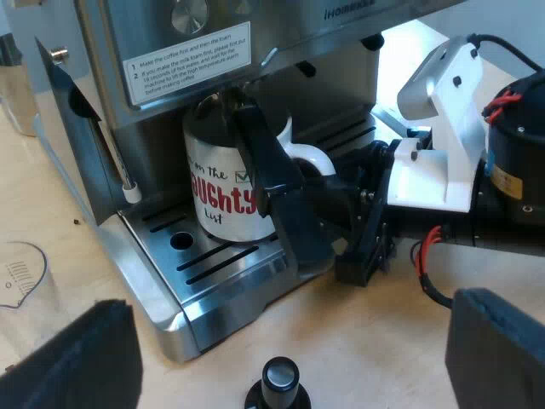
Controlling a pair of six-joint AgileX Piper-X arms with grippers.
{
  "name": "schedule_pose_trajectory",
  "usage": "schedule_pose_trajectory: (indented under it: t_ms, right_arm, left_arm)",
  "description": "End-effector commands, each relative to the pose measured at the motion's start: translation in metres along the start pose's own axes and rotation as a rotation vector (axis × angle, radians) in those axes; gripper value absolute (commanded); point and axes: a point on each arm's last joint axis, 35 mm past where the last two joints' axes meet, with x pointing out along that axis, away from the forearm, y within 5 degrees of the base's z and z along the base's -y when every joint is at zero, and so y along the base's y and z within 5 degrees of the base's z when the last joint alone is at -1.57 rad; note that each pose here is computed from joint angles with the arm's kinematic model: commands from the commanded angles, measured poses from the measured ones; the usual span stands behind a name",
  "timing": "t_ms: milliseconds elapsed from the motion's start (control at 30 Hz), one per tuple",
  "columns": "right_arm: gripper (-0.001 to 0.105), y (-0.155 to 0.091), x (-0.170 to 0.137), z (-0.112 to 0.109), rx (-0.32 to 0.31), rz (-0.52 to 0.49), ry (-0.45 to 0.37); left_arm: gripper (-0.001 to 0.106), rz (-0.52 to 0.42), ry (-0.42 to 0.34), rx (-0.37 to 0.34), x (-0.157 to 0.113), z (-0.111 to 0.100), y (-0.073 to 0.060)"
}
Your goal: Remove mug from coffee machine
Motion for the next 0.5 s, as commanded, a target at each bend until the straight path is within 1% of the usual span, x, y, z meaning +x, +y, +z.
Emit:
schedule_pose_trajectory:
  t_ms: [33, 100, 233, 500]
  right_arm:
    - [0.0, 0.003, -0.004, 0.011, -0.002, 0.012, -0.039]
    - [0.0, 0.009, -0.006, 0.013, -0.007, 0.028, -0.045]
    - [0.0, 0.017, -0.01, 0.011, -0.016, 0.028, -0.038]
    - [0.0, 0.023, -0.027, -0.001, -0.038, -0.036, 0.0]
  left_arm:
    - [0.087, -0.014, -0.016, 0.009, -0.002, 0.003, -0.002]
    - [0.087, -0.014, -0.016, 0.009, -0.002, 0.003, -0.002]
    - [0.087, -0.014, -0.016, 0.009, -0.002, 0.003, -0.002]
    - [0.087, -0.014, -0.016, 0.009, -0.002, 0.003, -0.002]
